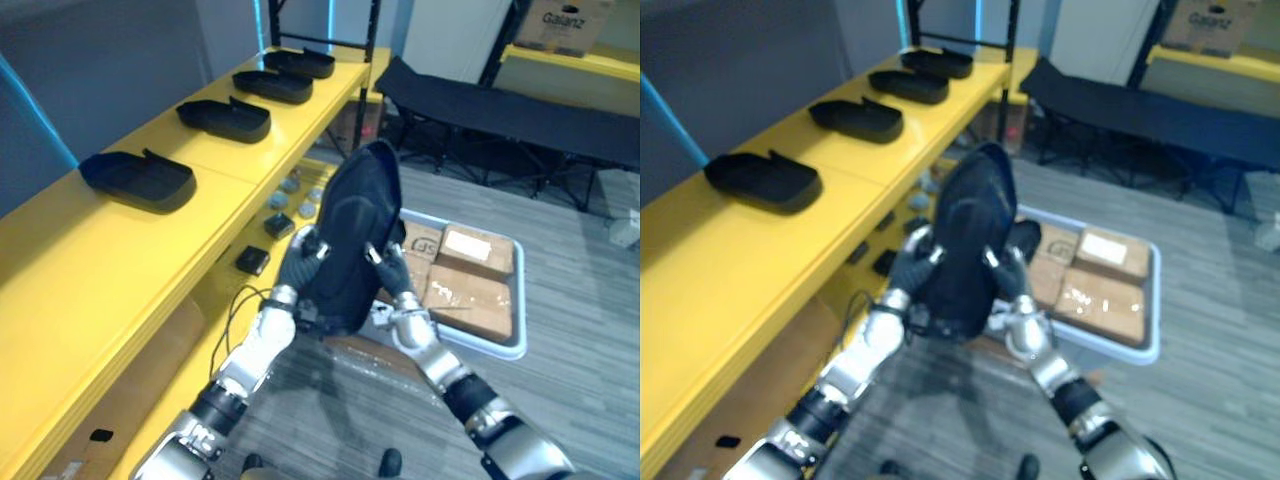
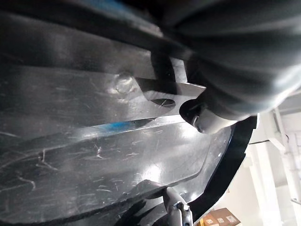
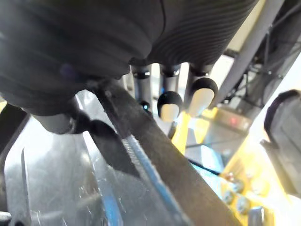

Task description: Walk over and take plastic housings, then place them on the shelf

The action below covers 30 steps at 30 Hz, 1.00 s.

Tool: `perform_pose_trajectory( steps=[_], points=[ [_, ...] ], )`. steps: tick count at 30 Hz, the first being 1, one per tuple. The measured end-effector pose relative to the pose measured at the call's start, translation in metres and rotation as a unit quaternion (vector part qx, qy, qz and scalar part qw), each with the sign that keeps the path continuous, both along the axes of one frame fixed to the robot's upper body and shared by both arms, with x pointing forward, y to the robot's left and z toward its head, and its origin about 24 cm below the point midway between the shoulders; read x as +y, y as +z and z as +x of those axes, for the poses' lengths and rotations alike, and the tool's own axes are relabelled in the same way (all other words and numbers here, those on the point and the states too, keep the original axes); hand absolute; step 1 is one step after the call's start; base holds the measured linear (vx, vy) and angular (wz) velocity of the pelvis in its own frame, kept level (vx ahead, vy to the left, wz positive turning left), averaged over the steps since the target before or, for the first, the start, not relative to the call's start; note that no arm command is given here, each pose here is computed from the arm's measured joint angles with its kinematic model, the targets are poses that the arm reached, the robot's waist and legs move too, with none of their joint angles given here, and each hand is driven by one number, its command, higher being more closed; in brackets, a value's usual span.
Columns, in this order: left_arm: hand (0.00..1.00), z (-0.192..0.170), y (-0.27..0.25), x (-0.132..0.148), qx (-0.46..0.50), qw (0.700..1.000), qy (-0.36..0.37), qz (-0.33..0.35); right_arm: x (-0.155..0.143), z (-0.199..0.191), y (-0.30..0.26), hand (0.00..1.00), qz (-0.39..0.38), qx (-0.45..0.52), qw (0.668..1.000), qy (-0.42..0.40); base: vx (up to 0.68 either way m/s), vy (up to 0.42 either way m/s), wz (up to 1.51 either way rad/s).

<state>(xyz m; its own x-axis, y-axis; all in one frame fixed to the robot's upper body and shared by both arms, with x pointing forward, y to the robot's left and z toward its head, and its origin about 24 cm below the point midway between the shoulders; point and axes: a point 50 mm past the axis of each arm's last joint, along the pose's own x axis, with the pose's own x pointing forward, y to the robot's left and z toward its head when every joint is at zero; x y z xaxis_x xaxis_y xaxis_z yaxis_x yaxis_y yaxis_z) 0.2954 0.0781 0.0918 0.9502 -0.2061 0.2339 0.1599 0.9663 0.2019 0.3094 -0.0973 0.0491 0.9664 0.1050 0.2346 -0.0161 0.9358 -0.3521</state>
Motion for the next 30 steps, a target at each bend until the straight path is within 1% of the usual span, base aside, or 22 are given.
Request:
perform_pose_trajectory(
  steps=[6, 7, 11, 13, 15, 17, 26, 28, 30],
  points=[
    [1.00, -0.002, -0.001, 0.002, -0.002, 1.000, 0.008, -0.007, 0.003, -0.001, 0.001, 1.00, 0.002, -0.003, 1.000, 0.006, 0.00, 0.000, 0.00],
    [1.00, -0.004, -0.001, 0.003, -0.004, 1.000, 0.011, -0.011, 0.004, -0.001, 0.002, 0.00, 0.003, -0.006, 1.000, 0.009, 0.00, 0.002, -0.04],
    [1.00, -0.008, -0.004, 0.011, -0.012, 0.999, 0.029, -0.013, 0.011, -0.004, 0.002, 0.00, -0.001, -0.005, 0.999, 0.034, 0.01, 0.002, -0.09],
    [1.00, -0.010, -0.007, 0.014, -0.008, 0.999, 0.038, -0.014, 0.015, -0.005, 0.002, 0.00, 0.009, 0.004, 0.999, 0.048, 0.00, 0.005, -0.09],
    [1.00, -0.012, -0.011, 0.019, -0.004, 0.998, 0.054, -0.020, 0.020, -0.007, 0.003, 0.00, 0.031, 0.020, 0.996, 0.077, 0.00, 0.004, -0.05],
    [1.00, -0.015, -0.013, 0.026, -0.010, 0.997, 0.066, -0.032, 0.025, -0.008, 0.007, 0.00, 0.033, 0.021, 0.994, 0.103, 0.00, 0.000, 0.00],
    [1.00, -0.030, -0.008, 0.040, -0.035, 0.991, 0.099, -0.077, 0.041, -0.012, 0.024, 0.00, 0.065, -0.001, 0.988, 0.143, 0.00, 0.000, 0.00],
    [1.00, -0.034, -0.007, 0.045, -0.043, 0.989, 0.121, -0.079, 0.048, -0.014, 0.026, 0.00, 0.069, -0.003, 0.985, 0.157, 0.00, 0.000, 0.00],
    [1.00, -0.040, -0.004, 0.049, -0.073, 0.983, 0.163, -0.052, 0.051, -0.015, 0.025, 0.00, 0.067, 0.002, 0.985, 0.162, 0.01, 0.001, 0.08]
  ],
)
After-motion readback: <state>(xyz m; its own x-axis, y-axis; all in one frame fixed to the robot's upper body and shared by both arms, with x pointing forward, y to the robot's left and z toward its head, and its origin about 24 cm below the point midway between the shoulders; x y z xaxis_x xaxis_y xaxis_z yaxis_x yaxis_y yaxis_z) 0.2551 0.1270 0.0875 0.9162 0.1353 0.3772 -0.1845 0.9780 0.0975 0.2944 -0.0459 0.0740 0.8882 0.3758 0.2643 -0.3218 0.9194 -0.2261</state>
